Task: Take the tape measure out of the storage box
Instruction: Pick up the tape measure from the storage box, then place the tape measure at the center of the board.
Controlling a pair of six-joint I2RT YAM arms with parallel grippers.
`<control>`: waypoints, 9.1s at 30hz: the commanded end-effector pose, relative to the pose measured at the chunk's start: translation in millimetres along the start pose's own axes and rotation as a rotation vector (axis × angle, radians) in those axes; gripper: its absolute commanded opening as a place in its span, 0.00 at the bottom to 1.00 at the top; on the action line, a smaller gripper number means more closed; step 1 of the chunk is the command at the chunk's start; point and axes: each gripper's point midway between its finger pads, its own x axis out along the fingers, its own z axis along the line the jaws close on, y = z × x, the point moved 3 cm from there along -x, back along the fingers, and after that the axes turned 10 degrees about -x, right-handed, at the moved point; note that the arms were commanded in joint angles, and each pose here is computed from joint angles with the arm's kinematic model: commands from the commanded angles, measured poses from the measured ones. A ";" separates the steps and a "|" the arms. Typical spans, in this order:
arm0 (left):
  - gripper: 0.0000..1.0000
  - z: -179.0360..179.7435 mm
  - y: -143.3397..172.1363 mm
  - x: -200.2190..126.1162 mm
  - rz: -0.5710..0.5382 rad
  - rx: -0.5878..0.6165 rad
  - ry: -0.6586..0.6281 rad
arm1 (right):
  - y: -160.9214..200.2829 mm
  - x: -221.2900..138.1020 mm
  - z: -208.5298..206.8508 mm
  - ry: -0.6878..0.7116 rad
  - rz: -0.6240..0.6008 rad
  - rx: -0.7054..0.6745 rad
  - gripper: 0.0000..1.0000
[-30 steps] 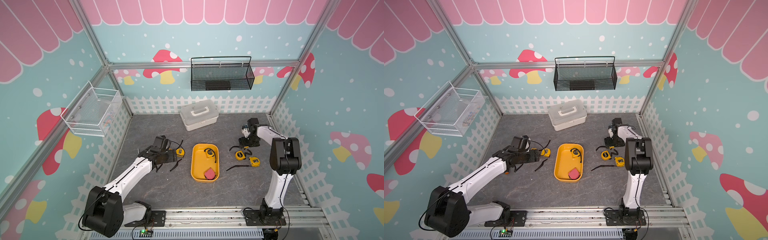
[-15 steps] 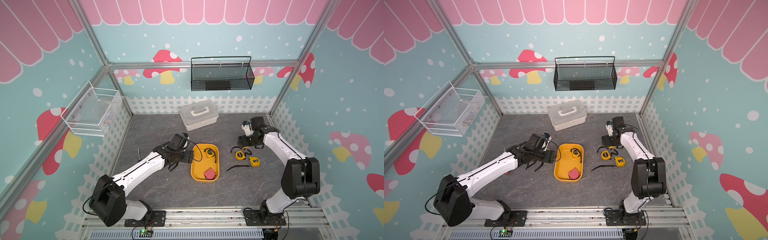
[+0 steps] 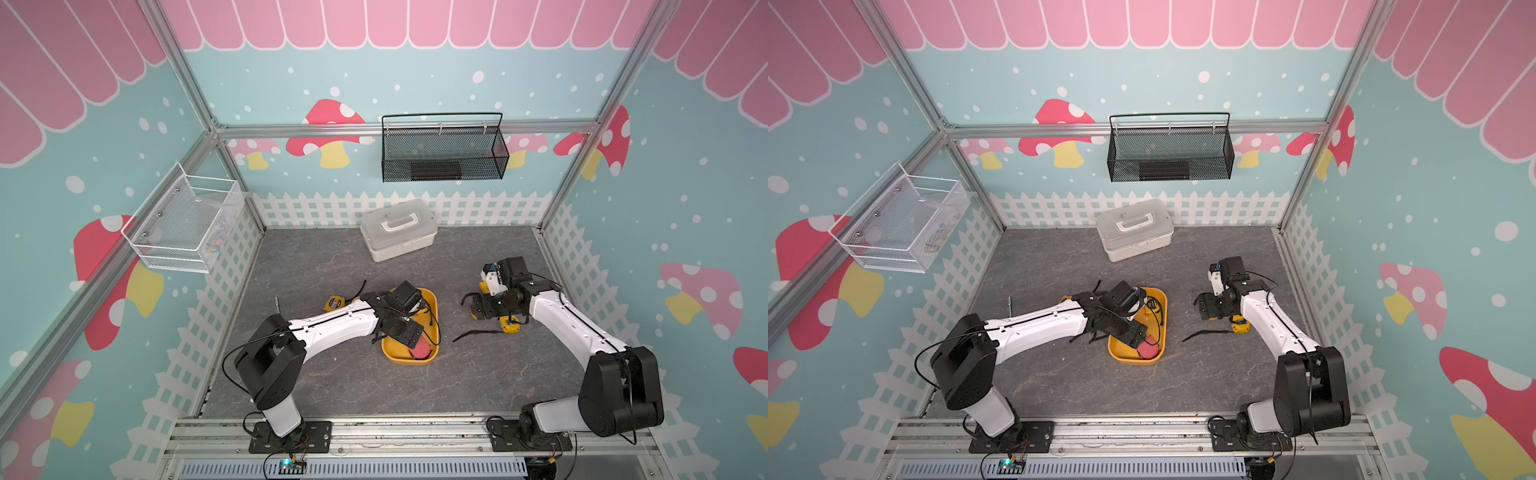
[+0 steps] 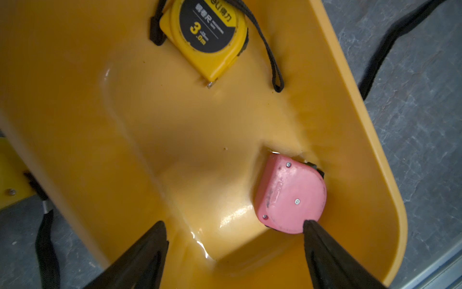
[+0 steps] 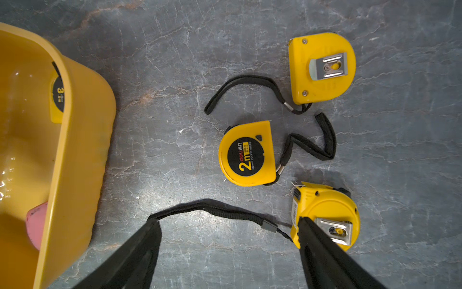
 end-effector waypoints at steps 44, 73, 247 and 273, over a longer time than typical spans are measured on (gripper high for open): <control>0.86 3.1 1.1 53.6 0.098 0.049 -0.140 | 22.3 23.0 -1.0 0.000 0.087 0.026 0.89; 0.83 -21.9 41.4 48.5 0.232 0.011 -0.059 | 23.2 32.9 2.0 -0.027 0.109 0.023 0.89; 0.58 266.4 -3.6 -69.5 -0.017 -0.571 -0.306 | 27.8 42.6 3.1 -0.042 0.121 -0.002 0.90; 0.59 272.3 61.9 -22.2 0.135 -0.694 -0.387 | 29.0 50.7 2.3 -0.047 0.136 -0.017 0.90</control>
